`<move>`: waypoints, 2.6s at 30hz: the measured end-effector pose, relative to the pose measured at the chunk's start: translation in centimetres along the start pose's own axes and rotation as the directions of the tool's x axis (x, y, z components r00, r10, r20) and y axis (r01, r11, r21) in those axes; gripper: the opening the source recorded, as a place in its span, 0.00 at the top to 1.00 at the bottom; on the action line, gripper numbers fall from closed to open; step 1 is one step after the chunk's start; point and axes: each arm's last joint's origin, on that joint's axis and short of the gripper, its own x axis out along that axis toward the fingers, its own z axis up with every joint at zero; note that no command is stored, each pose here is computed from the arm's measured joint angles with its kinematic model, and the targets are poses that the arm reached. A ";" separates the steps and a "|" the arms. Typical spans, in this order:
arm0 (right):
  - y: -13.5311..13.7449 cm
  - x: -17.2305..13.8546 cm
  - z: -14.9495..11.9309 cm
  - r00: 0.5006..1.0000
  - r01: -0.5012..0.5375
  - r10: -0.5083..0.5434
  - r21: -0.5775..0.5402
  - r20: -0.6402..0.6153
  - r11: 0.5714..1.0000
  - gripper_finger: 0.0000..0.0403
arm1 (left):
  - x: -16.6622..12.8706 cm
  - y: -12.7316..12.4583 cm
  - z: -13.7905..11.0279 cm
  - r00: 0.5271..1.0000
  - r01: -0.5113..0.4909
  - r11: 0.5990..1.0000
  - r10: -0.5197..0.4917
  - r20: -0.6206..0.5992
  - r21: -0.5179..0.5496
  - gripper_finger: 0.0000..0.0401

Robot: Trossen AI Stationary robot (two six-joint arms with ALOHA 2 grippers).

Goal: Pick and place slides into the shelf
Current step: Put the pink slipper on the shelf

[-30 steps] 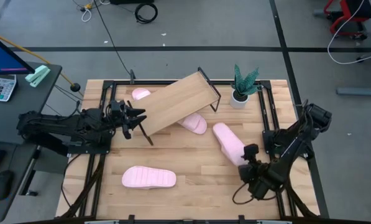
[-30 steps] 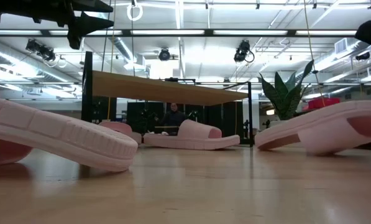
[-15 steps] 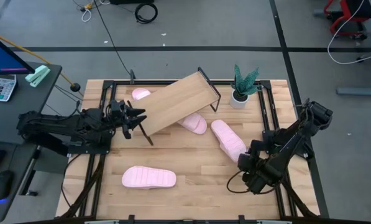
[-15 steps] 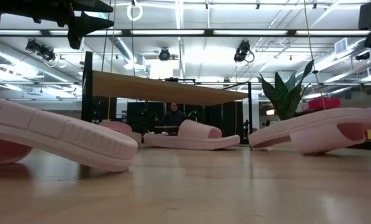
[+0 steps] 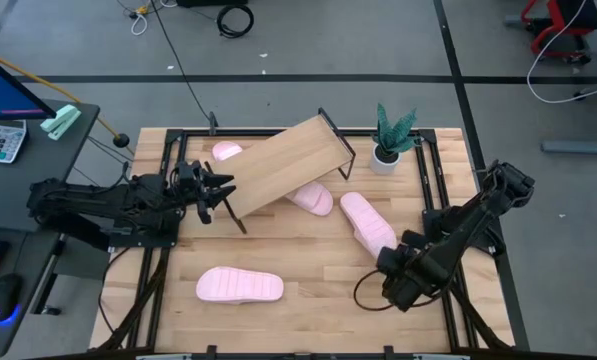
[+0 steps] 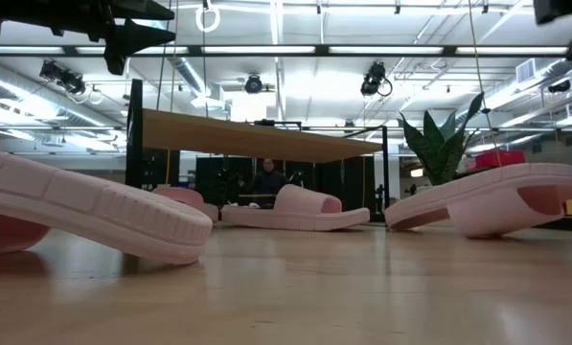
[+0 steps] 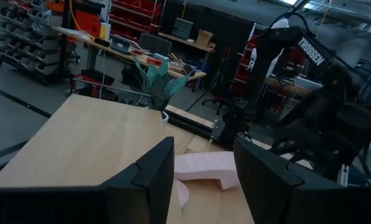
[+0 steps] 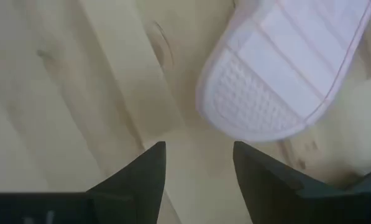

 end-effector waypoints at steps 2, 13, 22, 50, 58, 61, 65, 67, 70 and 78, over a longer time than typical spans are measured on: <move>0.1 -0.7 0.6 1.000 0.007 -0.007 -0.032 -0.002 0.999 0.53 | 0.0 0.0 0.0 1.000 0.000 1.000 0.000 0.000 0.009 0.57; 3.6 -2.4 4.2 0.997 -0.060 0.050 -0.202 -0.056 0.978 0.55 | 0.0 0.0 -0.1 1.000 0.006 0.998 -0.006 -0.008 0.069 0.57; 5.8 0.1 4.0 0.965 0.186 -0.185 -0.013 -0.185 0.982 0.56 | 0.0 0.2 -0.6 0.998 -0.005 0.992 0.012 -0.061 0.126 0.57; 6.4 -1.8 7.5 0.987 -0.132 0.145 0.181 -0.064 0.975 0.66 | -0.4 1.0 -2.7 0.958 -0.037 0.974 0.097 -0.269 0.222 0.57; 8.4 1.0 7.4 0.986 -0.104 0.121 0.146 -0.116 0.984 0.58 | -0.4 1.0 -2.7 0.958 -0.036 0.974 0.097 -0.269 0.224 0.57; 9.5 2.9 6.9 0.980 -0.067 0.083 0.095 -0.182 0.993 0.47 | -0.4 1.1 -2.7 0.958 -0.036 0.974 0.098 -0.270 0.225 0.57; 9.4 4.7 6.3 0.968 0.055 -0.042 0.044 -0.249 0.998 0.31 | -0.5 1.1 -2.8 0.955 -0.038 0.973 0.102 -0.277 0.229 0.57; 9.4 5.3 6.3 0.960 0.095 -0.080 0.043 -0.269 0.995 0.23 | -0.5 1.1 -2.8 0.954 -0.038 0.972 0.103 -0.280 0.230 0.57; 9.6 5.6 6.3 0.962 0.085 -0.073 0.035 -0.264 0.996 0.13 | -0.5 1.2 -3.0 0.947 -0.040 0.970 0.113 -0.300 0.240 0.57; 8.8 5.4 6.8 0.965 0.130 -0.126 0.004 -0.228 0.992 0.01 | -0.7 1.4 -3.5 0.930 -0.045 0.966 0.134 -0.342 0.256 0.57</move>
